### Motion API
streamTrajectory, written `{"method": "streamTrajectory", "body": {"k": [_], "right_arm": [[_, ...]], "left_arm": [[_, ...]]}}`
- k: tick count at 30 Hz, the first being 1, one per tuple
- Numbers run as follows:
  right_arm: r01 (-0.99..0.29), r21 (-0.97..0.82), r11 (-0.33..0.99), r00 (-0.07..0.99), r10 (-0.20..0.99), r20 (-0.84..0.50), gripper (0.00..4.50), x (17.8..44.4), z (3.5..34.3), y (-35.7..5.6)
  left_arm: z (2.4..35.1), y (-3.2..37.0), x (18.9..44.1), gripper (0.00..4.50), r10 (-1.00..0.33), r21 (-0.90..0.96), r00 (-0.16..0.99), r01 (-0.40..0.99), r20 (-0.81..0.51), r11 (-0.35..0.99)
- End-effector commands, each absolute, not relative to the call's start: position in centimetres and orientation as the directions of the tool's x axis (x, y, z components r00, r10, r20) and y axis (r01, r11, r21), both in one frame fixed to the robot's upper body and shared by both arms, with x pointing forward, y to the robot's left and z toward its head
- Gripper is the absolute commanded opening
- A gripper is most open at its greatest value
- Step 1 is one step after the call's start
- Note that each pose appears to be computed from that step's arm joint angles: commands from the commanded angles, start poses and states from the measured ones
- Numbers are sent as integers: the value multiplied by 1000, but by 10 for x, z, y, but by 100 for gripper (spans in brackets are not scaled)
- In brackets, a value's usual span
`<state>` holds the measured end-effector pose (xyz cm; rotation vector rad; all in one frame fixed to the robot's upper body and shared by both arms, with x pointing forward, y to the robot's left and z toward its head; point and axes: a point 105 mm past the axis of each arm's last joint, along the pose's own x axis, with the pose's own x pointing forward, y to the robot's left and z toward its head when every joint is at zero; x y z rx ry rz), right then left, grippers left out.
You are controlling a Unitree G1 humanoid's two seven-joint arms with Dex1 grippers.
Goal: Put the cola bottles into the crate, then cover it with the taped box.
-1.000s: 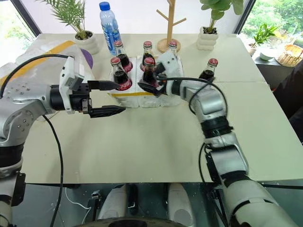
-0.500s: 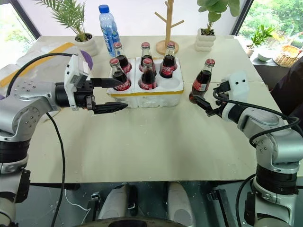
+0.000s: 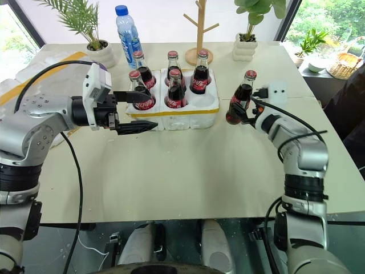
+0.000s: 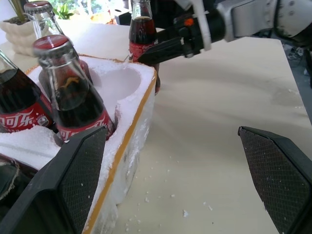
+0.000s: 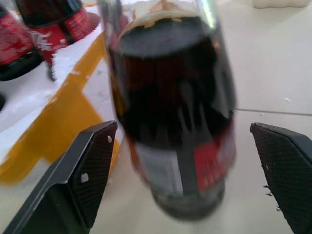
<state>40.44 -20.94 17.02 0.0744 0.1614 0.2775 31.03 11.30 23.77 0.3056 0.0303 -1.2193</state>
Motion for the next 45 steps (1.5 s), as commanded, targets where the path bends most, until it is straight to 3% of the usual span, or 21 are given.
{"method": "streamTrajectory", "body": {"k": [1,3,5,10,15,21,37,40,45], "right_arm": [[-257,70,964,960,263,-97,424,418,180,-211],[-261,56,964,961,265,-75,365,423,185,-211],[-308,8,951,951,308,-6,279,419,203,-206],[-392,-73,917,881,397,259,284,400,289,-194],[-581,-68,811,765,573,294,284,383,327,-160],[-691,-129,711,694,703,155,284,375,306,-123],[-656,-48,753,753,650,-99,284,412,208,-111],[-649,-27,760,757,642,-123,433,415,199,-113],[-695,-69,715,719,690,-84,447,399,222,-117]], "left_arm": [[248,115,308,450,-916,266,367,910,-163,317],[248,116,308,450,-913,268,374,907,-163,324],[250,119,308,450,-908,270,386,902,-160,336],[250,126,307,450,-895,271,417,890,-157,367],[249,127,307,450,-891,267,428,885,-150,381],[249,125,310,450,-892,273,430,883,-140,383],[250,133,308,450,-878,279,456,870,-145,406],[251,139,307,450,-868,280,472,863,-153,420],[256,159,299,450,-843,270,512,846,-164,461]]}}
